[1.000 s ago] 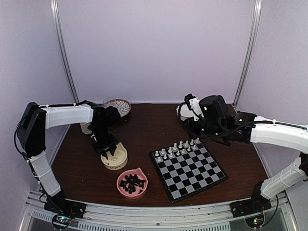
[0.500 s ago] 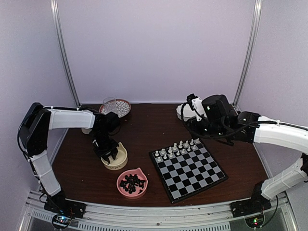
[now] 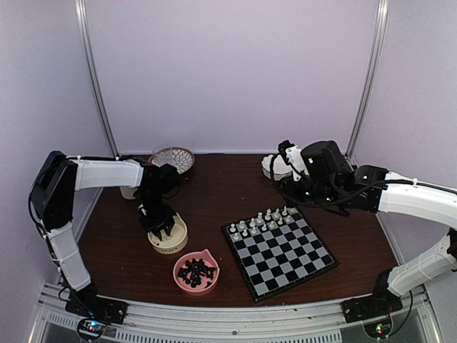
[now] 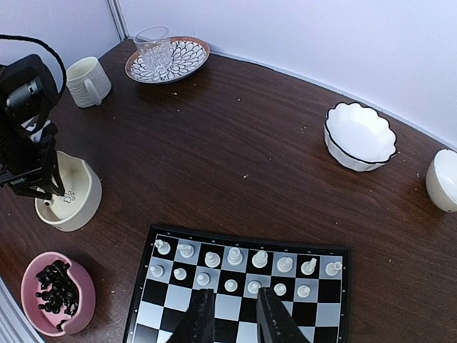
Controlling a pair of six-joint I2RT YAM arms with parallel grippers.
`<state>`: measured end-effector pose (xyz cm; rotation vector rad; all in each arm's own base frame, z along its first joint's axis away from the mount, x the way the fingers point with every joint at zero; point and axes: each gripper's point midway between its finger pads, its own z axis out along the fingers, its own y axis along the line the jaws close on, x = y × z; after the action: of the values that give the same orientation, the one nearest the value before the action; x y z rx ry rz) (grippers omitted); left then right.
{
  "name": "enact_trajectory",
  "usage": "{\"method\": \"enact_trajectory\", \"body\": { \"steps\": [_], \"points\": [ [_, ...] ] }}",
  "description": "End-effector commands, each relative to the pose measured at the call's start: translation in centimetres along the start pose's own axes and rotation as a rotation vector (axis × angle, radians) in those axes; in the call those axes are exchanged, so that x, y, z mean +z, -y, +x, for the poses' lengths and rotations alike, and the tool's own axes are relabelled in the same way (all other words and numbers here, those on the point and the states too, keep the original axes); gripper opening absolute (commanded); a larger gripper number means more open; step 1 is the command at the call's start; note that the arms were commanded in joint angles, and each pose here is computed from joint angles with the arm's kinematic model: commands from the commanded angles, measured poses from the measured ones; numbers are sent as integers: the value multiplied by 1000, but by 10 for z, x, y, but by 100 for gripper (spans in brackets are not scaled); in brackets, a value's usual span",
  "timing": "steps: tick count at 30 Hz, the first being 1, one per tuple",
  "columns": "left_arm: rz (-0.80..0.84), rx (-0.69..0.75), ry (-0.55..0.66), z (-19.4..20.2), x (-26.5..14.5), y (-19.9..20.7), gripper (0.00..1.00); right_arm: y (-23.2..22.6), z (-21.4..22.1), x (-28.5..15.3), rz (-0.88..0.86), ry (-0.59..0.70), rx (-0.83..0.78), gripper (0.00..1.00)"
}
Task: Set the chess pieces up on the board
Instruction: Pick up the pawn from the storage box.
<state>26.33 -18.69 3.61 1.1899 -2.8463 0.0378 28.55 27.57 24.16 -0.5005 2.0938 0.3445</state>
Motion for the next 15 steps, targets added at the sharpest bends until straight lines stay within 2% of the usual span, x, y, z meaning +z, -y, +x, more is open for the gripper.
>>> {"method": "enact_trajectory", "body": {
  "steps": [1, 15],
  "points": [
    [-47, -3, 36, -8, -26, -1, 29, 3, -12, -6, 8, 23, 0, 23],
    [-108, -33, 19, 0, -15, -25, 29, 2, -8, -2, -9, 22, 5, 23]
  ]
}}
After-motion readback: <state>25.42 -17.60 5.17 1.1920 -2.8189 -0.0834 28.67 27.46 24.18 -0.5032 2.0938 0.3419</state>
